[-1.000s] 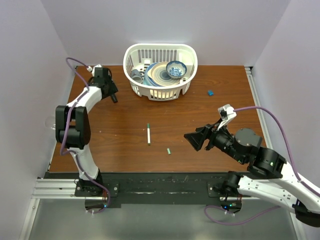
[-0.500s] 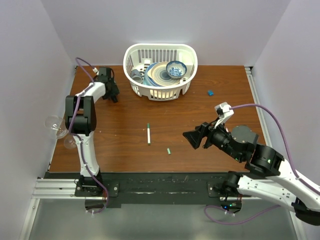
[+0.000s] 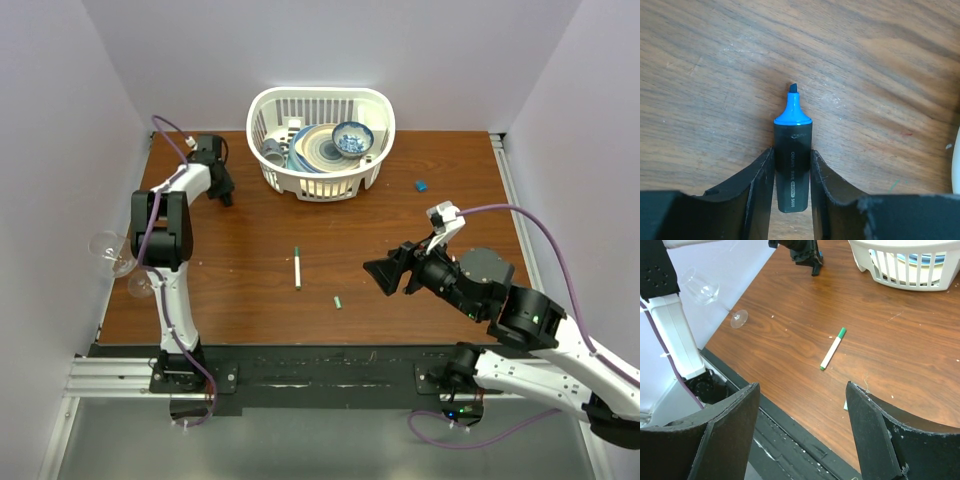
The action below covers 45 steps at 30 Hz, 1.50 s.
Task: Insert the pens into the pen caps
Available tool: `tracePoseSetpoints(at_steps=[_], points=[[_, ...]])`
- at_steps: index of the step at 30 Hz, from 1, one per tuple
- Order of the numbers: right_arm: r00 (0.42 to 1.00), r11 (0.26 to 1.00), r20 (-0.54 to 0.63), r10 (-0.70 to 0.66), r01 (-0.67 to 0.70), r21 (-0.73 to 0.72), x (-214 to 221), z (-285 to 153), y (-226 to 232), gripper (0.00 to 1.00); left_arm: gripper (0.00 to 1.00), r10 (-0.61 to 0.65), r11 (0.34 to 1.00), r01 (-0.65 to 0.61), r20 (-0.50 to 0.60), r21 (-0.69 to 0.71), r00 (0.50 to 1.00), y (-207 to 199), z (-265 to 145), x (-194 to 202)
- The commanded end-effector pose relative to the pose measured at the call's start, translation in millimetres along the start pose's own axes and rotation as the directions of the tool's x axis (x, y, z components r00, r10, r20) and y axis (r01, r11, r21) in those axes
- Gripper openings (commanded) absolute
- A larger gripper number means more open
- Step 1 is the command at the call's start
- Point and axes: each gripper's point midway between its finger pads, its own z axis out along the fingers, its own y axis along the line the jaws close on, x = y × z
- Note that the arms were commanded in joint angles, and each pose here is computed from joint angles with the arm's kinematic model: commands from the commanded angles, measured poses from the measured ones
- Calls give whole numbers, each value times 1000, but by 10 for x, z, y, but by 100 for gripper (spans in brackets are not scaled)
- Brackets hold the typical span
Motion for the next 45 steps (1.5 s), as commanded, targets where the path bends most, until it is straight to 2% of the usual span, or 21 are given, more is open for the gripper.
tracePoseSetpoints(at_steps=[1, 2, 4, 5, 7, 8, 10, 11, 13, 14, 16, 17, 19, 20, 21, 25, 31, 33, 36, 39, 45], points=[[996, 998, 78, 43, -40, -38, -224, -64, 96, 73, 19, 17, 1000, -15, -80, 26, 997, 54, -167, 268], [995, 998, 82, 57, -54, -40, -226, -68, 98, 73, 11, 18, 1000, -15, -101, 25, 995, 82, -188, 374], [994, 997, 78, 75, -73, -29, -212, -57, 84, 73, 4, 12, 999, -8, -91, 54, 996, 57, -361, 366], [993, 995, 71, 99, -97, -25, -196, -37, 88, 73, 1, 8, 998, -1, -113, 67, 994, 72, -406, 496], [987, 990, 78, 138, -139, -1, -190, 2, 60, 73, 0, -9, 993, 17, -78, 113, 997, 23, -665, 457], [986, 989, 71, 148, -150, 17, -157, 48, 40, 73, 0, -8, 993, 19, -92, 120, 996, 51, -713, 607], [983, 984, 66, 171, -173, 29, -129, 110, 38, 74, 0, -13, 984, 25, -65, 179, 998, -15, -963, 606], [982, 983, 79, 173, -177, 50, -141, 153, 9, 74, 0, -8, 983, 24, -91, 181, 996, 20, -1012, 776], [986, 986, 75, 150, -156, 67, -148, 286, 27, 76, 0, -15, 968, 30, -61, 250, 998, -53, -1284, 784], [987, 985, 78, 139, -146, 87, -170, 332, 14, 76, 0, -5, 964, 24, -73, 264, 997, -36, -1322, 960], [993, 985, 46, 113, -118, 125, -187, 487, 36, 75, 0, 1, 945, 8, -29, 327, 1000, -109, -1589, 983], [993, 982, 33, 114, -118, 149, -204, 566, 9, 75, 0, 21, 940, -5, -42, 342, 999, -114, -1633, 1145], [990, 975, -18, 137, -132, 176, -206, 769, 20, 73, 0, 34, 907, -30, -2, 420, 999, -233, -1874, 1175], [987, 971, -20, 157, -150, 185, -240, 854, -30, 73, 0, 52, 897, -42, -12, 440, 999, -259, -1918, 1317], [983, 975, -33, 183, -177, 131, -288, 926, 76, 73, 0, 51, 874, -54, 19, 482, 999, -324, -2066, 1300], [964, 967, -101, 247, -238, 95, -202, 1375, 137, 72, 0, 83, 749, -107, 68, 654, 994, -620, -2469, 1429], [937, 955, -183, 298, -293, 54, -15, 1764, 286, 70, 0, 97, 619, -174, 145, 766, 985, -750, -2918, 1480], [925, 944, -189, 330, -323, 69, 68, 1891, 268, 69, 0, 97, 595, -198, 175, 779, 980, -748, -3018, 1471], [910, 934, -227, 346, -356, -3, 143, 2045, 412, 68, 0, 103, 555, -231, 209, 799, 972, -743, -3112, 1505], [894, 928, -287, 344, -371, -43, 235, 2154, 528, 65, 0, 101, 544, -241, 223, 803, 970, -723, -3128, 1542], [883, 913, -262, 388, -408, -21, 218, 2292, 513, 58, 0, 97, 521, -266, 253, 811, 963, -741, -3218, 1503]])
